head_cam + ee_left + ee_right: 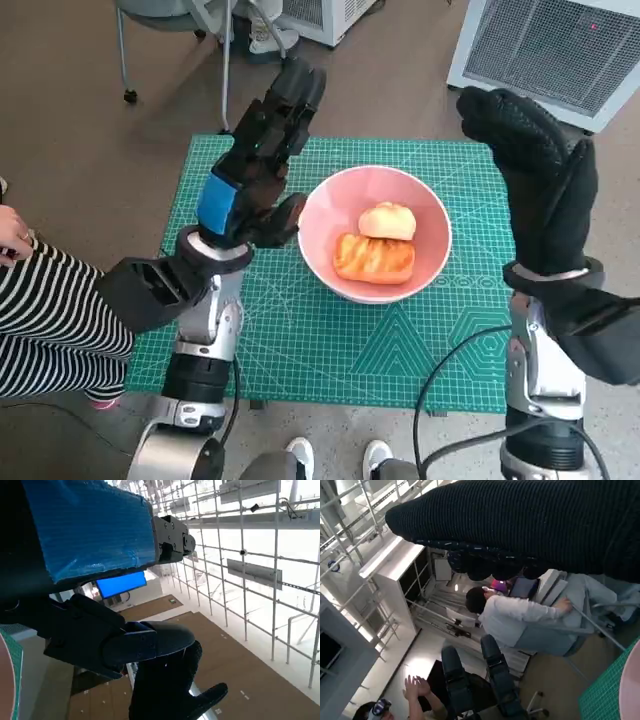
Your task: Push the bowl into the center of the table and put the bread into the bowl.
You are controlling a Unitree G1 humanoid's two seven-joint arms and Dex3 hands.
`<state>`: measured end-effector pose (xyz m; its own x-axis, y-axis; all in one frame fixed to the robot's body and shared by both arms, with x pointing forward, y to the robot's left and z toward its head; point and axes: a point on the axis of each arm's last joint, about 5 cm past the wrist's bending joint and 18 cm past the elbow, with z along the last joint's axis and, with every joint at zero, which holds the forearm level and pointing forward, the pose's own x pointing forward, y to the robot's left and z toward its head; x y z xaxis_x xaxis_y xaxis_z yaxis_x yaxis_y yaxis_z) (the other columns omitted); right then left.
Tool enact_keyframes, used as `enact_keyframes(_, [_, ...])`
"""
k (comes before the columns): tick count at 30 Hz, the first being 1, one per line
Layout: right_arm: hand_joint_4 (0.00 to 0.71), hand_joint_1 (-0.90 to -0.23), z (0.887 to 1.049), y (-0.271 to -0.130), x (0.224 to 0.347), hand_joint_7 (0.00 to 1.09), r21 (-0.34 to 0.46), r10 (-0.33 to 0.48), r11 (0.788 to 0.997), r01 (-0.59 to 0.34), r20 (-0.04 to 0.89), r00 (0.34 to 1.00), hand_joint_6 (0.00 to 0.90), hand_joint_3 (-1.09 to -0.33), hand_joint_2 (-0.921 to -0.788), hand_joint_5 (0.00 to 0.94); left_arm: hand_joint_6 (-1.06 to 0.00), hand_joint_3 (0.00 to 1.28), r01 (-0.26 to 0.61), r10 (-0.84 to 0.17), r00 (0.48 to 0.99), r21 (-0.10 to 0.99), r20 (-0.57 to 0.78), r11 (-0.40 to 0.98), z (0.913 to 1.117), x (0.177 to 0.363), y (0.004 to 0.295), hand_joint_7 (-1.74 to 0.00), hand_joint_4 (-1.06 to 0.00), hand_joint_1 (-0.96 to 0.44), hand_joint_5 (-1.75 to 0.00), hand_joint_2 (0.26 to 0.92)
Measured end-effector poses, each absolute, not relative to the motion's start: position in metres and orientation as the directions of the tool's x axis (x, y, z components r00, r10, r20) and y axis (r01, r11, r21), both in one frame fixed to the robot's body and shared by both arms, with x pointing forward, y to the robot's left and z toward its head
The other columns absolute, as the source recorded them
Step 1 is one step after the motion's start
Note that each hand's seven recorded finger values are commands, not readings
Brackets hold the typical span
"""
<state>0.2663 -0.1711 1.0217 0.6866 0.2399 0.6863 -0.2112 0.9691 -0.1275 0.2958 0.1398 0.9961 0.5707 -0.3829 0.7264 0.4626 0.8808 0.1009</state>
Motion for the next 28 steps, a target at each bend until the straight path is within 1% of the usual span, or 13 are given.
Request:
enact_keyframes(11, [0.173,-0.656,1.0191,-0.1697,0.2669,0.36,-0.124,0.246,0.967,-0.222,0.681,0.69,0.096,-0.699,-0.921,0.009,-0.11,0.56,0.466,-0.389,0.579,0.101,0.717,0.879,0.9935,0.2947,0.1425,-0.07,-0.04,-0.7,-0.01,0.921])
enact_keyframes(12, [0.174,-0.655,1.019,-0.1696,0.2669,0.36,-0.123,0.246,0.967,-0.223,0.681,0.69,0.097,-0.699,-0.921,0.01,-0.07,0.55,0.466,-0.39,0.58,0.101,0.715,0.879,0.9931,0.2945,0.1429,-0.15,-0.04,-0.7,-0.01,0.921])
enact_keyframes(14, [0.175,-0.654,1.0187,-0.169,0.2669,0.36,-0.12,0.245,0.967,-0.225,0.681,0.69,0.098,-0.699,-0.921,0.01,-0.04,0.55,0.466,-0.391,0.583,0.101,0.712,0.879,0.9924,0.2941,0.1435,-0.22,-0.04,-0.7,-0.01,0.921])
enact_keyframes(18, [0.176,-0.656,1.018,-0.1672,0.267,0.36,-0.113,0.244,0.967,-0.231,0.679,0.692,0.098,-0.698,-0.921,0.009,-0.01,0.55,0.465,-0.392,0.587,0.101,0.709,0.879,0.9916,0.2936,0.1444,-0.28,-0.04,-0.7,-0.01,0.921])
enact_keyframes(28, [0.171,-0.664,1.0163,-0.1668,0.2679,0.37,-0.11,0.253,0.964,-0.243,0.671,0.697,0.097,-0.697,-0.921,0.005,0.0,0.54,0.458,-0.39,0.588,0.106,0.708,0.883,0.9922,0.2934,0.1462,-0.27,-0.03,-0.7,0.0,0.921])
